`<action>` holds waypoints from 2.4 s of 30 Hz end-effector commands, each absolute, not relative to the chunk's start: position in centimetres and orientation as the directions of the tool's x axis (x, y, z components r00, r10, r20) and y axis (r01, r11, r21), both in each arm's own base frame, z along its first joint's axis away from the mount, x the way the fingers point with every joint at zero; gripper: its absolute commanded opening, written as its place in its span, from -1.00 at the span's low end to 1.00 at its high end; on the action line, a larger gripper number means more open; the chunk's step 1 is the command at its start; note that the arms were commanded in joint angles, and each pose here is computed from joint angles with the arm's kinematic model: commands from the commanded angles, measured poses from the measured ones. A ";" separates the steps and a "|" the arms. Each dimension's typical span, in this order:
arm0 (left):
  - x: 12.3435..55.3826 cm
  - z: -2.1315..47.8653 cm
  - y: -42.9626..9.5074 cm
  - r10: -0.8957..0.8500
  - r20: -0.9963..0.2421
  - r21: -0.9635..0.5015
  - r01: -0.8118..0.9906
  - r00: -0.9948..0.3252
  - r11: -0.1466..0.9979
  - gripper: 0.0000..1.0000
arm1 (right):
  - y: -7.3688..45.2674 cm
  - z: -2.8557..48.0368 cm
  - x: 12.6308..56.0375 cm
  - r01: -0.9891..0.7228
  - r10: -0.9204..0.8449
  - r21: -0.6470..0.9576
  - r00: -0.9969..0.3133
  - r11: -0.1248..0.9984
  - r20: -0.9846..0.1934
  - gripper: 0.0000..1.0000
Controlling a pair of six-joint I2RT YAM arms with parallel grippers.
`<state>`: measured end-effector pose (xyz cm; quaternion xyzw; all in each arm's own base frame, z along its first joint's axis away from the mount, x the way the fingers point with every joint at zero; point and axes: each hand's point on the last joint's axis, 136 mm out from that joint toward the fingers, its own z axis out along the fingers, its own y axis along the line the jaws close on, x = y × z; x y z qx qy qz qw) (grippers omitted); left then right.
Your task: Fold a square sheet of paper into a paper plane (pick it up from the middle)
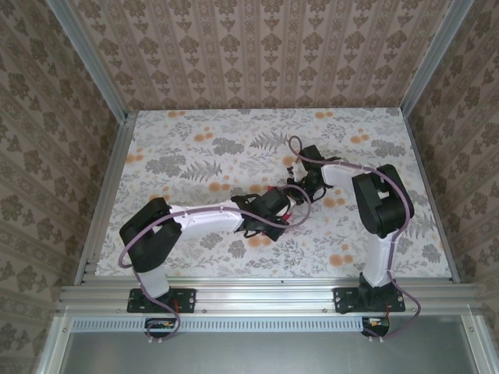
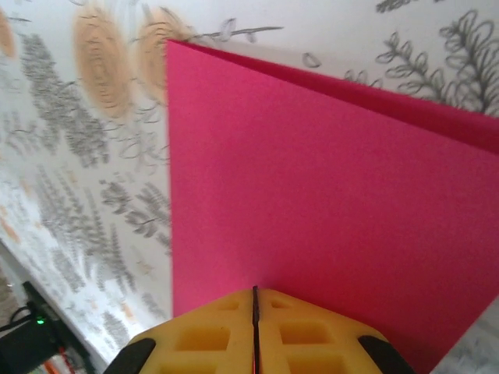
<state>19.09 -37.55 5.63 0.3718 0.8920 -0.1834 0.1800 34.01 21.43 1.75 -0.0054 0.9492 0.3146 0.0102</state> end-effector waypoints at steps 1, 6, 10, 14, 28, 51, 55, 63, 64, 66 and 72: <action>19.3 6.5 -38.0 0.575 -0.458 -0.258 0.720 -0.678 0.644 -1.00 | 20.3 0.0 32.0 -0.062 -0.096 0.515 -0.995 0.855 0.039 -0.83; 19.9 6.4 -37.7 0.568 -0.439 -0.294 0.708 -0.696 0.641 -1.00 | 19.7 -0.7 31.5 -0.104 -0.143 0.478 -0.989 0.872 0.047 -0.84; 20.6 6.3 -37.5 0.565 -0.426 -0.309 0.700 -0.707 0.644 -1.00 | 19.9 -0.5 31.4 -0.118 -0.160 0.488 -0.986 0.865 0.044 -0.84; 21.2 5.9 -37.1 0.559 -0.414 -0.314 0.689 -0.719 0.654 -1.00 | 20.0 -0.4 31.5 -0.130 -0.171 0.490 -0.984 0.862 0.040 -0.84; 22.2 4.8 -36.6 0.567 -0.383 -0.307 0.680 -0.729 0.666 -1.00 | 20.2 -0.2 31.6 -0.120 -0.162 0.499 -0.986 0.858 0.041 -0.84; 22.0 3.4 -36.1 0.572 -0.360 -0.301 0.672 -0.737 0.677 -1.00 | 19.6 -1.3 30.5 -0.078 -0.132 0.475 -0.988 0.877 0.082 -0.85; 22.0 3.5 -36.1 0.572 -0.356 -0.302 0.670 -0.739 0.678 -1.00 | 19.6 -1.3 30.5 -0.076 -0.129 0.476 -0.988 0.876 0.080 -0.85; 22.6 3.3 -36.6 0.567 -0.351 -0.319 0.664 -0.745 0.676 -1.00 | 19.8 -1.0 31.1 -0.082 -0.131 0.484 -0.989 0.871 0.068 -0.85; 22.7 3.3 -36.6 0.567 -0.351 -0.320 0.665 -0.745 0.675 -1.00 | 19.9 -0.9 31.1 -0.084 -0.133 0.485 -0.989 0.870 0.068 -0.84; 22.9 3.4 -36.7 0.564 -0.350 -0.328 0.662 -0.748 0.674 -1.00 | 19.9 -0.6 31.3 -0.088 -0.134 0.484 -0.989 0.870 0.062 -0.85; 23.2 3.6 -36.5 0.568 -0.341 -0.328 0.661 -0.749 0.675 -1.00 | 20.1 0.2 31.5 -0.098 -0.138 0.496 -0.989 0.863 0.045 -0.84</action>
